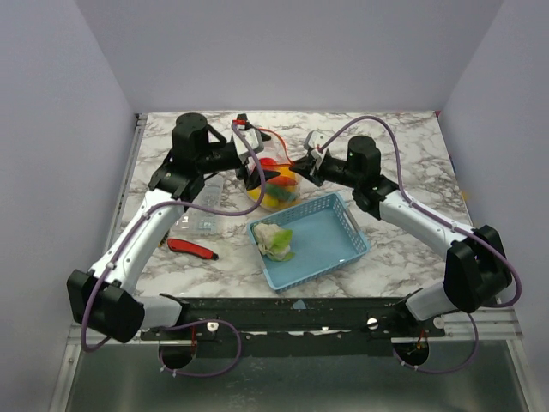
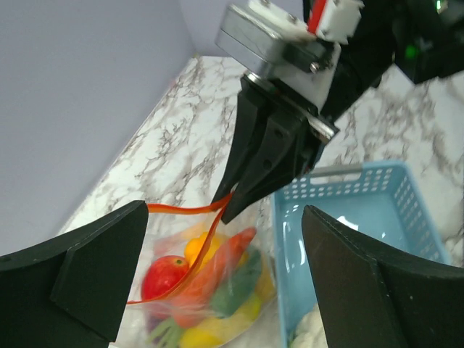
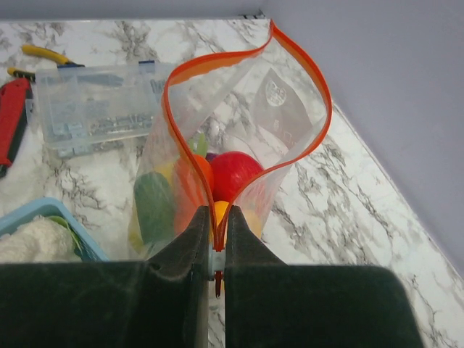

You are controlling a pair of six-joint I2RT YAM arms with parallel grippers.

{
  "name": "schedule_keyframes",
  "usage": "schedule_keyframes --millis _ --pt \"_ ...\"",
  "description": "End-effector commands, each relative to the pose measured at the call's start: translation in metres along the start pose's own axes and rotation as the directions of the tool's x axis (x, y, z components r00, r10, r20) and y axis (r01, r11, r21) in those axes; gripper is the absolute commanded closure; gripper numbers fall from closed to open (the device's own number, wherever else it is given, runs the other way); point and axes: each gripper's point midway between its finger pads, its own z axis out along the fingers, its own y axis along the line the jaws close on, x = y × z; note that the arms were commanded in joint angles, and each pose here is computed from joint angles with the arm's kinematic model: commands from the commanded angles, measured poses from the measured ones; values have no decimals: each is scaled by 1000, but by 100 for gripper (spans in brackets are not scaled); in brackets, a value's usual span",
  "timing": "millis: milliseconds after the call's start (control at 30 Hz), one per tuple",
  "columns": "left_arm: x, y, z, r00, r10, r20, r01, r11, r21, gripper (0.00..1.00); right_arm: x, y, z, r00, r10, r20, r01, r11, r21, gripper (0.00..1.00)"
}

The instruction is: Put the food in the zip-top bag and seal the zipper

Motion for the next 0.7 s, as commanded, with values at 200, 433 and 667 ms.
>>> schedule_keyframes --millis 200,433,667 --pt "19 -8 34 993 120 3 -112 922 371 9 0 22 -7 999 -22 -26 19 993 -118 100" --pt "59 -16 47 991 74 -113 -17 898 440 13 -6 21 -6 1000 -22 -18 20 992 -123 100" --pt "97 -10 52 978 92 -187 -9 916 401 22 -12 22 -9 1000 -16 -5 15 992 -127 100"
